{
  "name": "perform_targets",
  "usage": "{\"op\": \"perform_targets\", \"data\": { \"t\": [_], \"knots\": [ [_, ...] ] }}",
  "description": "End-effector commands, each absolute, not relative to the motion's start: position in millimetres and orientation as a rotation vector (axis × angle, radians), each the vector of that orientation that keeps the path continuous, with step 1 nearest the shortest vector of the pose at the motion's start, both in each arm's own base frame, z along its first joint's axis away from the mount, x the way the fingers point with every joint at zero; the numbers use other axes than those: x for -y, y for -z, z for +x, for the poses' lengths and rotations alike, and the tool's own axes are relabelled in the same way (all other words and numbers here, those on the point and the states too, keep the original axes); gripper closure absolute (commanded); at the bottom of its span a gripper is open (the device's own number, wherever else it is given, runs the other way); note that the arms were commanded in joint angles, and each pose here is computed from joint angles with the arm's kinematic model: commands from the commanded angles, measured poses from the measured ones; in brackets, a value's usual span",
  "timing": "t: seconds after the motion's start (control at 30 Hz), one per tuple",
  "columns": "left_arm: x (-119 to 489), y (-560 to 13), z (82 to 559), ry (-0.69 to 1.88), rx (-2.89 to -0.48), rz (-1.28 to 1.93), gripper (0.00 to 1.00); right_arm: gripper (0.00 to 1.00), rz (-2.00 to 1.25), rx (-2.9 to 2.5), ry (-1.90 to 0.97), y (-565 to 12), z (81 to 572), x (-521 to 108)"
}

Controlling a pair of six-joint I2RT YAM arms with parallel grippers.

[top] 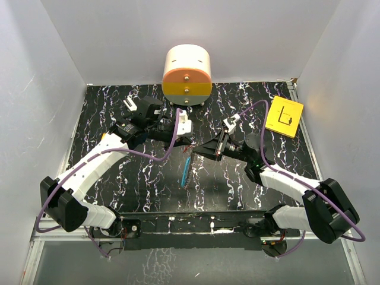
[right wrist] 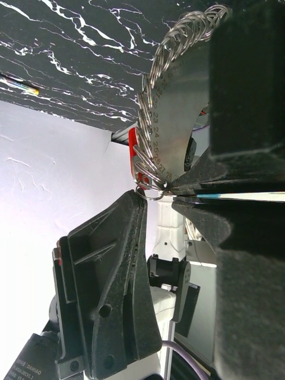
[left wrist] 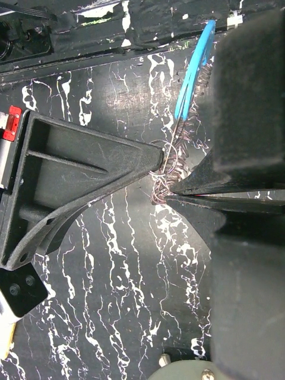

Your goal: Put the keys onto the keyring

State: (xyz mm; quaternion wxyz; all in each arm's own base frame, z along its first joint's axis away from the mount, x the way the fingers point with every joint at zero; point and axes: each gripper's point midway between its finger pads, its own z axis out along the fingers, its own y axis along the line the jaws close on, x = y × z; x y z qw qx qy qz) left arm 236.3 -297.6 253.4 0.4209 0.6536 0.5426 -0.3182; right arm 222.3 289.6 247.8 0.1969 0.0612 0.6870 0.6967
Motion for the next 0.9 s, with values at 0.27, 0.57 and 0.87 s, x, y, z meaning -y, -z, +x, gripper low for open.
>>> {"op": "perform_targets", "data": {
  "t": [0.27,0.57,0.87],
  "knots": [
    [298.5,-275.9,220.6,0.834,-1.259,1.655,1.00,0.92,0.082,-1.782,-2.040,-272.8,213.6,-289.3],
    [300.8,-278.8,220.6,0.841,-1.250,1.653,1.00,0.92,0.081,-1.741,-2.090,-275.7,208.8,-288.1],
    [291.2,-282.9,226.8,0.768,-1.314,1.637,1.00,0.92,0.081,-1.718,-2.113,-277.4,205.7,-286.3]
  ]
}}
